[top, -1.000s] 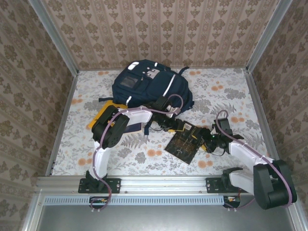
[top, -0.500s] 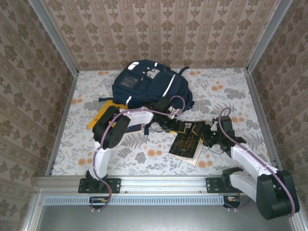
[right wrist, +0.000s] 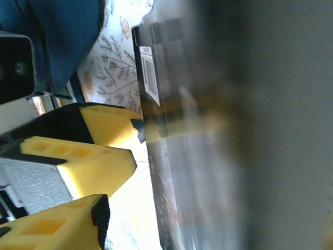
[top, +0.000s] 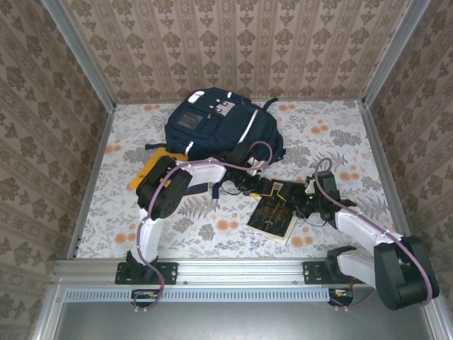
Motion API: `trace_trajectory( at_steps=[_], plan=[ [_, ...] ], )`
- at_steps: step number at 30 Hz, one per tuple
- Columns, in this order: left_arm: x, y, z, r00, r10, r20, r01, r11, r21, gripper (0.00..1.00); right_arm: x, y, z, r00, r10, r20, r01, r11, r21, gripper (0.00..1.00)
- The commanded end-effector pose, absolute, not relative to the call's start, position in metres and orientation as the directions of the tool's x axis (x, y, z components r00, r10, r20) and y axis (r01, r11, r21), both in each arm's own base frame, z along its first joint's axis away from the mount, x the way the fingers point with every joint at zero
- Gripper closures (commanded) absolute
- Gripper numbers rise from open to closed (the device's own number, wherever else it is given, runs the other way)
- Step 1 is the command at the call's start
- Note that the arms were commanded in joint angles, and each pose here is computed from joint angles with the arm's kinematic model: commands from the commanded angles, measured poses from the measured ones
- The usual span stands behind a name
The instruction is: Pack the student bag
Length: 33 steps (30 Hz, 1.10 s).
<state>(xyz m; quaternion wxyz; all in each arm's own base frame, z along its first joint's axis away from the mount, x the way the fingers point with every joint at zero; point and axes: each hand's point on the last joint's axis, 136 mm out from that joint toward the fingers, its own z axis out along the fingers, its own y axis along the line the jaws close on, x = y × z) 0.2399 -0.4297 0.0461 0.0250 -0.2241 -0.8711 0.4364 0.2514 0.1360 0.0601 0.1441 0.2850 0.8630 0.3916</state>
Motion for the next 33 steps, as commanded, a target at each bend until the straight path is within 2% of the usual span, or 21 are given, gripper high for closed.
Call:
trace_trajectory(
  at_steps=[1,9,17,24,33],
  plan=[
    [0.222,-0.437,0.054,-0.883,0.450,-0.135,0.361,0.466,-0.808,0.44,0.263,0.152,0.082,-0.822,0.567,-0.055,0.294,0.505,0.811,0.40],
    [0.233,-0.415,0.071,-0.903,0.397,-0.164,0.363,0.499,-0.787,0.44,0.259,0.128,0.093,-0.777,0.609,-0.157,0.306,0.584,0.752,0.67],
    [0.236,-0.383,0.109,-0.907,0.342,-0.247,0.401,0.515,-0.758,0.39,0.259,0.135,0.092,-0.792,0.595,-0.137,0.290,0.563,0.774,0.98],
    [0.232,-0.357,0.118,-0.928,0.266,-0.261,0.367,0.533,-0.762,0.36,0.260,0.143,0.109,-0.798,0.585,-0.145,0.235,0.524,0.819,1.00],
    [0.246,-0.337,0.170,-0.931,0.122,-0.345,0.359,0.483,-0.799,0.30,0.270,0.164,0.196,-0.800,0.547,-0.248,-0.014,0.396,0.918,1.00]
  ],
)
